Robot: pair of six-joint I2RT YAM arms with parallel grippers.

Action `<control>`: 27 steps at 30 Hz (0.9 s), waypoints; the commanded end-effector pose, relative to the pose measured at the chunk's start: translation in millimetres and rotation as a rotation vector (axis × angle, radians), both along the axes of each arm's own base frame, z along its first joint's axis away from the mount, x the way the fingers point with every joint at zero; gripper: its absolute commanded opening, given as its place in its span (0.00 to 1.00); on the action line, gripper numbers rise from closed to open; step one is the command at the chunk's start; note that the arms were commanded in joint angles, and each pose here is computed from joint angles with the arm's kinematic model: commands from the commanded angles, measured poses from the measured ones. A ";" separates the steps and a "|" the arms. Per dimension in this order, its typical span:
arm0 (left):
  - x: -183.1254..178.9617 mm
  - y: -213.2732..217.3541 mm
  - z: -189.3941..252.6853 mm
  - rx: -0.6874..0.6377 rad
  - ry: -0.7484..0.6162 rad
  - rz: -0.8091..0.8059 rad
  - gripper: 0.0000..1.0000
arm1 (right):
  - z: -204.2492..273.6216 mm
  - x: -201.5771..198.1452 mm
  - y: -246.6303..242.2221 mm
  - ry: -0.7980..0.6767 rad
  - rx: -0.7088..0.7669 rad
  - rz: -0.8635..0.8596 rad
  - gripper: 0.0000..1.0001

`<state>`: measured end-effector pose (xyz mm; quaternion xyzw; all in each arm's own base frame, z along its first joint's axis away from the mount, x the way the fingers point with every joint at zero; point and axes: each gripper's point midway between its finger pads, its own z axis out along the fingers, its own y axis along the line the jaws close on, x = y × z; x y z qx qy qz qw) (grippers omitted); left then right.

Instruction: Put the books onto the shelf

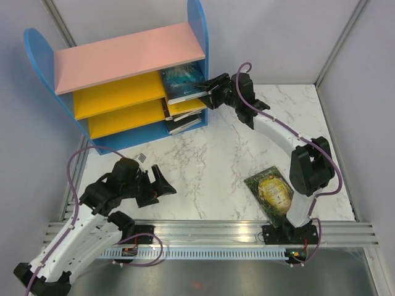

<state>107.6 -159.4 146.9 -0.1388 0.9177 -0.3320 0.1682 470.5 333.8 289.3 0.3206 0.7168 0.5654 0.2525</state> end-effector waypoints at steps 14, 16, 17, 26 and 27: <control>18.8 -7.9 27.1 0.040 -0.160 -0.151 0.93 | 24.9 -40.5 38.6 -0.065 -0.052 0.062 0.57; 19.7 -6.9 27.5 0.053 -0.170 -0.162 0.92 | 23.2 -35.8 42.6 -0.062 -0.049 0.058 0.55; 20.6 -6.0 27.9 0.062 -0.172 -0.164 0.92 | 23.3 -35.0 45.0 -0.059 -0.044 0.058 0.52; 24.9 3.6 26.9 0.144 -0.193 -0.185 0.92 | 26.0 -4.1 65.4 -0.074 -0.007 0.028 0.41; 24.1 5.1 26.4 0.153 -0.194 -0.192 0.92 | 28.4 1.3 68.5 -0.077 0.003 0.023 0.40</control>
